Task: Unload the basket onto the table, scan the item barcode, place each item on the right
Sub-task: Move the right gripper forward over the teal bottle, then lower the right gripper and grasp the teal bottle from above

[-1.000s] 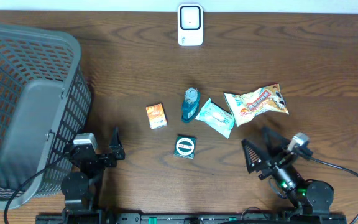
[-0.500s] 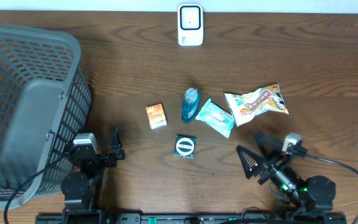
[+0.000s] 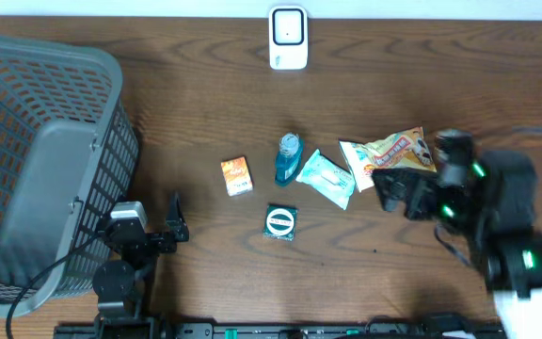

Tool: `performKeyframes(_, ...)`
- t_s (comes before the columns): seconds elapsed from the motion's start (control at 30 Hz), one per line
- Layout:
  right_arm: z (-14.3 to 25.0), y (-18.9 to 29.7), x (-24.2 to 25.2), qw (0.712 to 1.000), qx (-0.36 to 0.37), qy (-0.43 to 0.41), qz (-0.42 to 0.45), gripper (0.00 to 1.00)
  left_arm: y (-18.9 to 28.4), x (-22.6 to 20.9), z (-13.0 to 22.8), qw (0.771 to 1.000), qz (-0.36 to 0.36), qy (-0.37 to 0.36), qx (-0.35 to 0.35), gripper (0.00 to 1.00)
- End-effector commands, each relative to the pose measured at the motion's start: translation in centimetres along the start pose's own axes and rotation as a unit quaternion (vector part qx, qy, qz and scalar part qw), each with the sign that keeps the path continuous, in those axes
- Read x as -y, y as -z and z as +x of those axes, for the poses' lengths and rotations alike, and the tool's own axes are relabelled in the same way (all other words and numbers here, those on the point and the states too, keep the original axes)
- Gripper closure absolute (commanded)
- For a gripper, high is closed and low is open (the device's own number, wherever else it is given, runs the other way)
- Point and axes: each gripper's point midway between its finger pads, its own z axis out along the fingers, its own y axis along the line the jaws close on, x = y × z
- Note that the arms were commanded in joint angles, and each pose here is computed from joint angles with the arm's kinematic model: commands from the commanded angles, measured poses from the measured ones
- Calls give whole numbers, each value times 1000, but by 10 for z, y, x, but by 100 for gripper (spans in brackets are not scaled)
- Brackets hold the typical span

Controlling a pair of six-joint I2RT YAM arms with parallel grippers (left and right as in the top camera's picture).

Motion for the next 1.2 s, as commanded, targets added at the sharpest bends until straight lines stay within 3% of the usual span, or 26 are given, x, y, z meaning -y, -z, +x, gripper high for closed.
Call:
performKeyframes(0.0, -17, -15, -38, 983, -48, 175, -30, 1, -2, -2, 15, 1000, -2, 5, -21, 2)
performKeyframes(0.13, -20, -40, -58, 955, -67, 281, -72, 1, -2, -2, 15, 1000, -2, 5, -21, 2)
performKeyframes(0.2, -12, -51, -71, 923, -78, 357, -122, 1, -2, -2, 15, 1000, -2, 6, -21, 2)
performKeyframes(0.23, -5, -62, -76, 890, -84, 423, -150, 1, -2, -2, 15, 1000, -1, 6, -21, 2)
performKeyframes(0.4, -10, -78, -88, 835, -86, 521, -156, 1, -2, -2, 15, 1000, -2, 6, -21, 2)
performKeyframes(0.53, -38, -71, -116, 785, -57, 598, -153, 1, -2, -2, 15, 1000, -1, 5, -21, 2)
performKeyframes(0.63, -70, -68, -130, 762, -27, 633, -131, 1, -2, -2, 15, 1000, -2, 5, -21, 2)
performKeyframes(0.73, -77, -70, -135, 726, -37, 673, -137, 1, -2, -2, 15, 1000, -2, 5, -21, 2)
performKeyframes(1.0, -36, -114, -105, 626, -166, 743, -169, 1, -2, -2, 15, 1000, -2, 5, -21, 2)
performKeyframes(1.03, -25, -120, -103, 602, -184, 756, -179, 1, -2, -2, 15, 1000, -1, 6, -21, 2)
performKeyframes(1.17, -12, -139, -97, 572, -216, 772, -175, 1, -2, -2, 15, 1000, -1, 5, -21, 2)
